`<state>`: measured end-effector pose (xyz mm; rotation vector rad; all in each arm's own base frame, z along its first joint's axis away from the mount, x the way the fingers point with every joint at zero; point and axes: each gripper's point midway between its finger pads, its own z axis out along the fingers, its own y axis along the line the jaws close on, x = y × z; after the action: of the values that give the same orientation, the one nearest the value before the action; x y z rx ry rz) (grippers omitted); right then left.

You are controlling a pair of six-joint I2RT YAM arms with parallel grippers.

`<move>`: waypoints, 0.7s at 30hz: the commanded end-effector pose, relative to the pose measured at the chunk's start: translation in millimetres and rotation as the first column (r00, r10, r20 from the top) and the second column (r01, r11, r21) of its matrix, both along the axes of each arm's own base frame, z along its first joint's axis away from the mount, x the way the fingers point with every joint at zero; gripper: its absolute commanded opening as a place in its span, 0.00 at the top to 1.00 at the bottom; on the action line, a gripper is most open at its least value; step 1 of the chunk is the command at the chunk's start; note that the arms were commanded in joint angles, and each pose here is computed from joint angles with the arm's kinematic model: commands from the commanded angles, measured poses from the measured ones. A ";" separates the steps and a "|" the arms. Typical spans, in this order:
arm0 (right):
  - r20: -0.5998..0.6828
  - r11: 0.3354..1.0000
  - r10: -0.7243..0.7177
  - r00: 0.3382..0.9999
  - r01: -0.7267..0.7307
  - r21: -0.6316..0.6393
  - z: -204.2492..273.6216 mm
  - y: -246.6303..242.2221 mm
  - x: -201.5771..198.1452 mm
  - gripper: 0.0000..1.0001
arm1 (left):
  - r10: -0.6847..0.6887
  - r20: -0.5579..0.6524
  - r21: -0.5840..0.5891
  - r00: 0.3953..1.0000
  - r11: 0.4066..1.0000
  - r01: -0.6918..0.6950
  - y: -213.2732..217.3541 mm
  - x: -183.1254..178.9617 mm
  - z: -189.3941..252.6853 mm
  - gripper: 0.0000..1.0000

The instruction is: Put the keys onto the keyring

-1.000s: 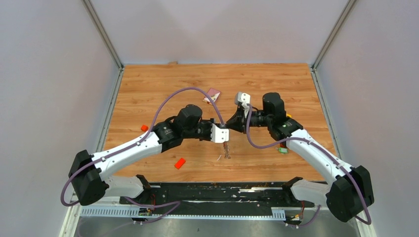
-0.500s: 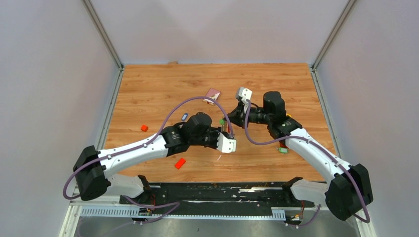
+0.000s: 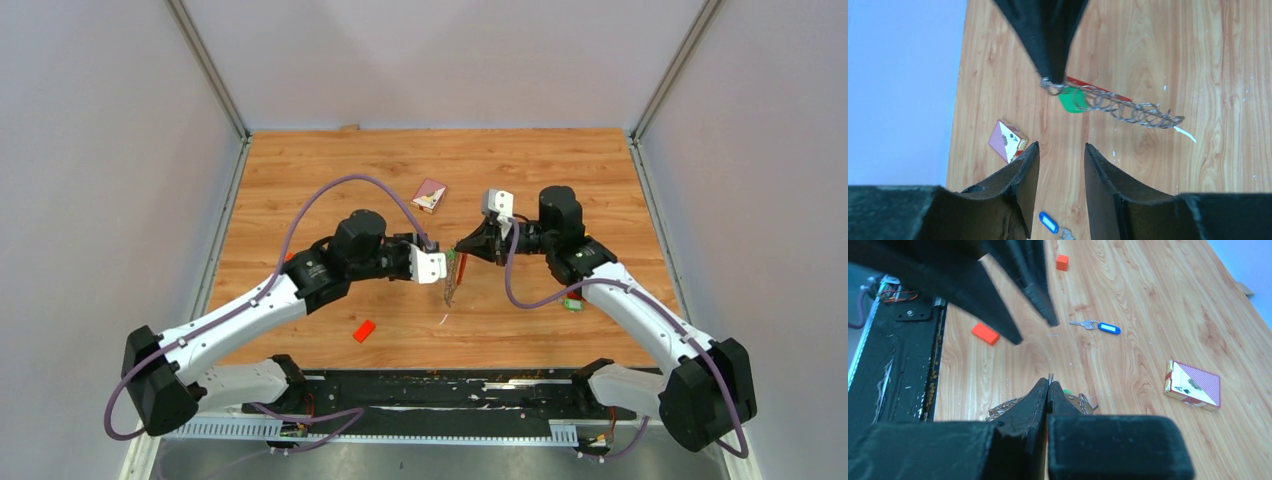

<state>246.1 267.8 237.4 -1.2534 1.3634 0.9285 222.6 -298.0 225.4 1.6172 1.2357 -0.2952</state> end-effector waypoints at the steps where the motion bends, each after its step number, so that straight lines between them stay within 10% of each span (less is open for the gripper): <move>1: 0.094 0.988 0.150 0.984 -0.153 0.031 18.7 2.3 -23.3 1.00 | -0.067 -0.084 -0.117 0.994 0.992 0.056 -4.4 -9.6 19.7 0.54; 21: 0.073 0.960 0.275 0.959 -0.279 0.040 17.3 4.2 -43.7 1.00 | -0.269 -0.254 -0.244 0.929 0.947 0.208 -42.2 -32.7 22.0 0.69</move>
<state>204.1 270.0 232.3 -1.4212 1.2325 1.1028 189.7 -328.1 216.1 1.6232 1.2520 -0.7615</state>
